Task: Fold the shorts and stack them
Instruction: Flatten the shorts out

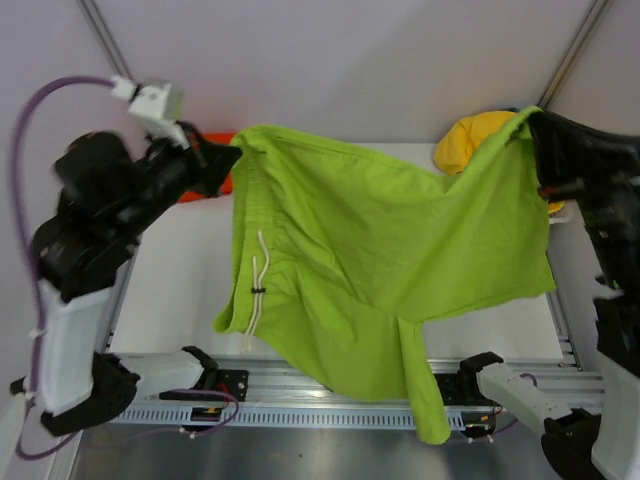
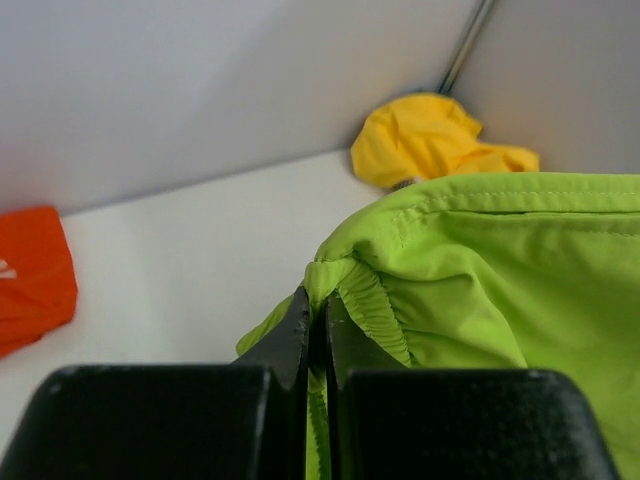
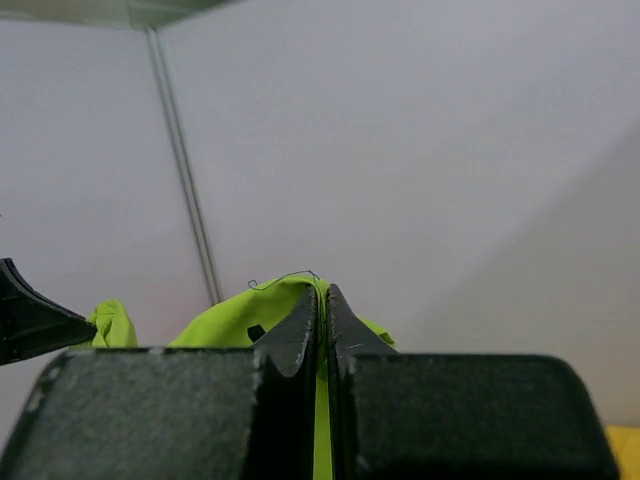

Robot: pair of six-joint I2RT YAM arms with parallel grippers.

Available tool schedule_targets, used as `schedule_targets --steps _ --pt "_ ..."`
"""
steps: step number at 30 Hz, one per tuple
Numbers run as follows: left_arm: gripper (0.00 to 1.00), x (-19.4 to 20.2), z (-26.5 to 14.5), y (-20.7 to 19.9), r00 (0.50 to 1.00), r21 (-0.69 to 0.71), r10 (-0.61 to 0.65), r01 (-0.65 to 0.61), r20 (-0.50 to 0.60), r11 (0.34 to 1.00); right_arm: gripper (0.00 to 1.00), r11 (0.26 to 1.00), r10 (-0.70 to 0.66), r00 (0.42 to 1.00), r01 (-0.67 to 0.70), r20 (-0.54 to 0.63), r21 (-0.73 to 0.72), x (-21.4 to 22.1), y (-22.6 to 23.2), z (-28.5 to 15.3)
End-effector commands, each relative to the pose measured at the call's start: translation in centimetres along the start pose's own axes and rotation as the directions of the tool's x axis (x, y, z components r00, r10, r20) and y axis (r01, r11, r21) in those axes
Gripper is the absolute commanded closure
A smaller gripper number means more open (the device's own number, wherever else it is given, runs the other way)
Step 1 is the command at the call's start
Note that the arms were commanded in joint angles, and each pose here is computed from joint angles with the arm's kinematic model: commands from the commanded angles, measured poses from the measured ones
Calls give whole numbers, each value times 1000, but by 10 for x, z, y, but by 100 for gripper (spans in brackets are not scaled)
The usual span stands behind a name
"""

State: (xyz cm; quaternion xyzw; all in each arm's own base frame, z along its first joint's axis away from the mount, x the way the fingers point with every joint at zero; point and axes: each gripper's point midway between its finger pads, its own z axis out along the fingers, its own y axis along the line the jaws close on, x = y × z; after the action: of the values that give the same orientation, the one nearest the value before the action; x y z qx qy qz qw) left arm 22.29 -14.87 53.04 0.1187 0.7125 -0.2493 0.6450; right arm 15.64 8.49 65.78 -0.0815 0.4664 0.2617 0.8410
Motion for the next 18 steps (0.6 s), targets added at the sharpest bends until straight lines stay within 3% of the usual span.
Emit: schedule_targets --steps 1,4,9,10,11,12,13,14,18 --pt "100 19 57 16 995 -23 -64 62 -77 998 100 997 0 974 19 -229 79 96 -37 55" --pt "100 29 95 33 987 -39 -119 115 -108 993 100 997 59 958 -44 -282 57 132 -56 81" --pt "100 31 147 68 982 -87 -154 145 -113 986 100 985 175 952 -172 -250 32 146 -101 123" --pt "100 31 164 77 981 -94 -157 147 -113 985 100 975 222 936 -211 -274 69 164 -128 133" --pt "100 18 169 78 985 -81 -151 145 -85 986 100 978 209 949 -206 -235 37 144 -127 145" --pt "100 19 176 81 983 -78 -159 152 -92 985 100 975 218 947 -221 -237 17 142 -129 152" --pt "100 -6 175 82 989 -62 -145 143 -35 988 100 968 248 935 -246 -255 37 159 -150 165" --pt "100 -16 187 87 990 -57 -139 138 -10 989 100 970 236 950 -244 -204 -13 128 -139 175" --pt "100 -59 192 106 972 12 -202 202 120 979 100 951 274 948 -292 -161 -100 107 -146 203"
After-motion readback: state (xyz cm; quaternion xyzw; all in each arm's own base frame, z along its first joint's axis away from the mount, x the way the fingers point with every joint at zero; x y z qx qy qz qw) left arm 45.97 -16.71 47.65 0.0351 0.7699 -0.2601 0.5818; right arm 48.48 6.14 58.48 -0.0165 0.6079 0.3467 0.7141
